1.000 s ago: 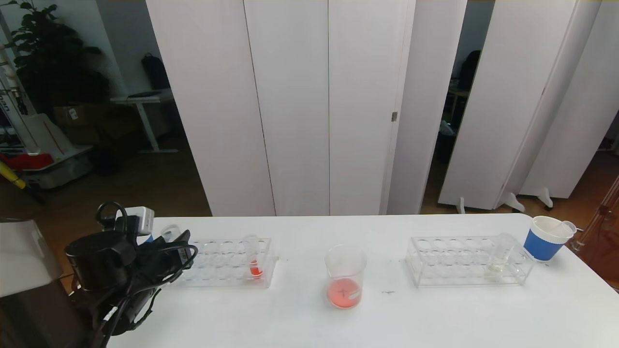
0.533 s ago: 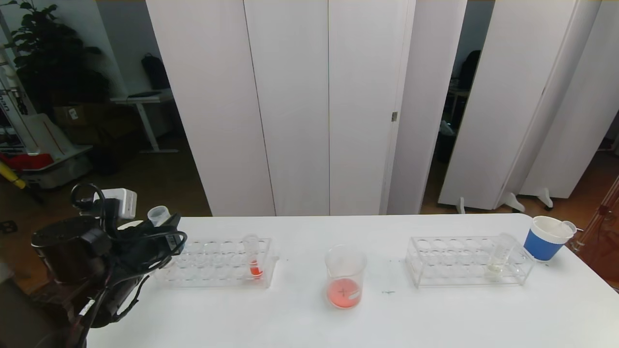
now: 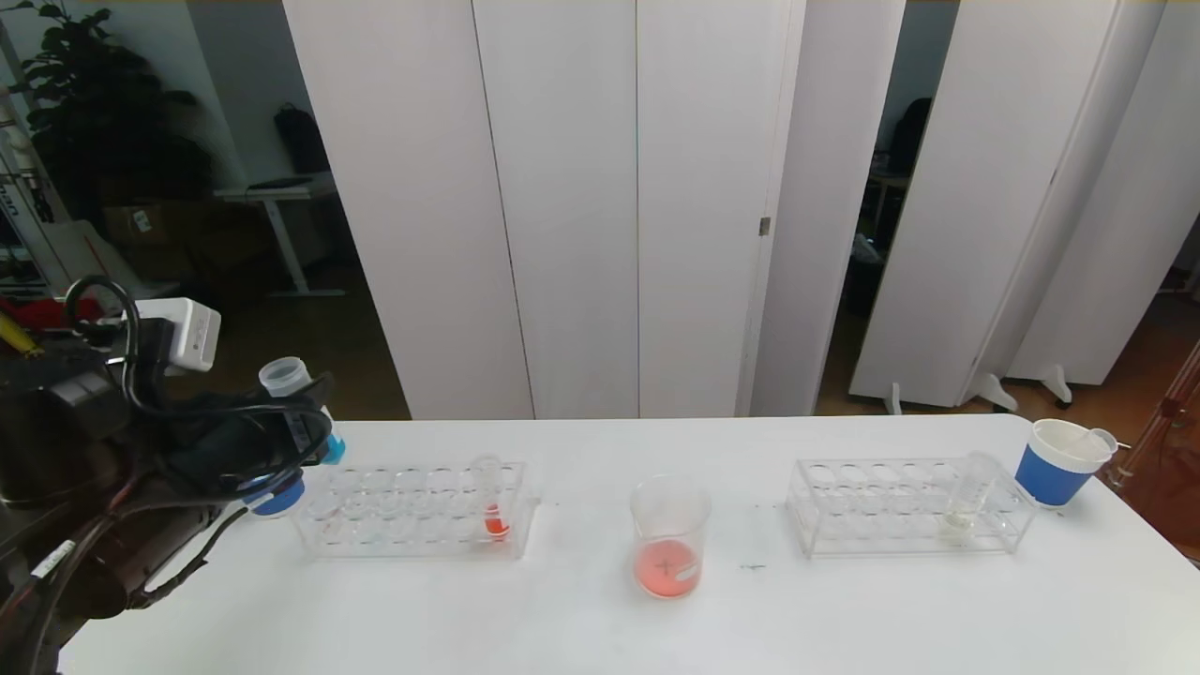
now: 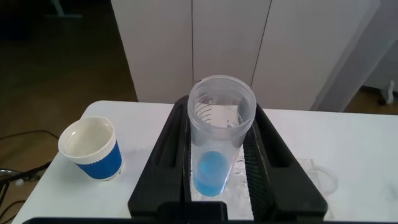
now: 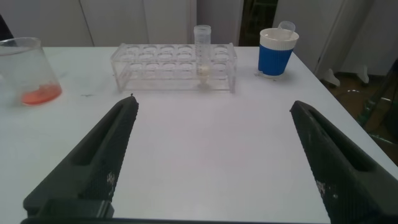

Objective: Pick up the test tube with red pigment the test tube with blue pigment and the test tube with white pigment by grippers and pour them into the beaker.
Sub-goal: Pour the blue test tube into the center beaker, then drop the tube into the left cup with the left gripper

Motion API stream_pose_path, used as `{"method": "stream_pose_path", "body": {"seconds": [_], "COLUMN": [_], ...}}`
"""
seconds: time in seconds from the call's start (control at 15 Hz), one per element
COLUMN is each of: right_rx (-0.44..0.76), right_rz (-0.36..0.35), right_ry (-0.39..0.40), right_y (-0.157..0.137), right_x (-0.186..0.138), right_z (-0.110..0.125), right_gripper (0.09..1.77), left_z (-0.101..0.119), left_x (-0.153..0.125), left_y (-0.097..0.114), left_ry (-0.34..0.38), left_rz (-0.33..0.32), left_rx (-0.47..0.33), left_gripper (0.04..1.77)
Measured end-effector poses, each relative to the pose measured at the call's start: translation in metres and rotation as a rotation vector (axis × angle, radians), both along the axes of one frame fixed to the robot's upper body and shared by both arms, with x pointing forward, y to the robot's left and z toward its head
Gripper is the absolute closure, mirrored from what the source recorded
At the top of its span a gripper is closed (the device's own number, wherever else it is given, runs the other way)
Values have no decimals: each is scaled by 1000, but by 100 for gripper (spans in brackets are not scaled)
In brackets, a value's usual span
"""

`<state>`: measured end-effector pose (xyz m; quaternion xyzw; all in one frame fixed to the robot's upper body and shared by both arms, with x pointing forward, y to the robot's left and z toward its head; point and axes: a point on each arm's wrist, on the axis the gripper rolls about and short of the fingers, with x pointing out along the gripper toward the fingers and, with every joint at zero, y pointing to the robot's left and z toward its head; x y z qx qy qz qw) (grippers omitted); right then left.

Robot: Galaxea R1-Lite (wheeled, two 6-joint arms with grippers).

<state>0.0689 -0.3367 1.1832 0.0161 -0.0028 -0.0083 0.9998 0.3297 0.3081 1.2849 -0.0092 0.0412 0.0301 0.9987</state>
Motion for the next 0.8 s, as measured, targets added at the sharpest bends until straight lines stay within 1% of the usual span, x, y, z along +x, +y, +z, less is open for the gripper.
{"method": "stream_pose_path", "body": {"seconds": [0.07,0.2,0.33,0.4,0.47,0.6,0.8], "right_rx": [0,0,0,0,0,0,0], "right_rz": [0,0,0,0,0,0,0], "right_ry": [0,0,0,0,0,0,0], "right_y": [0,0,0,0,0,0,0], "right_x": [0,0,0,0,0,0,0], "right_z": [0,0,0,0,0,0,0], "right_gripper": [11,11,11,11,11,11,11], "left_z": [11,36,59,68,75,81,83], "left_x": [-4,-12,-20,-22,-24,-26,-21], "left_y": [-3,-10,-17,-21,-25,-33,-39], "left_ry": [-6,-41,-92,-115,-134,-154,-159], "left_rz": [-15,-51,-94,-126,-163,-238,-298], "left_rx": [-2,-8,-17,-22,-26,-28,-29], "left_gripper": [124,124,124,124,124,124,124]}}
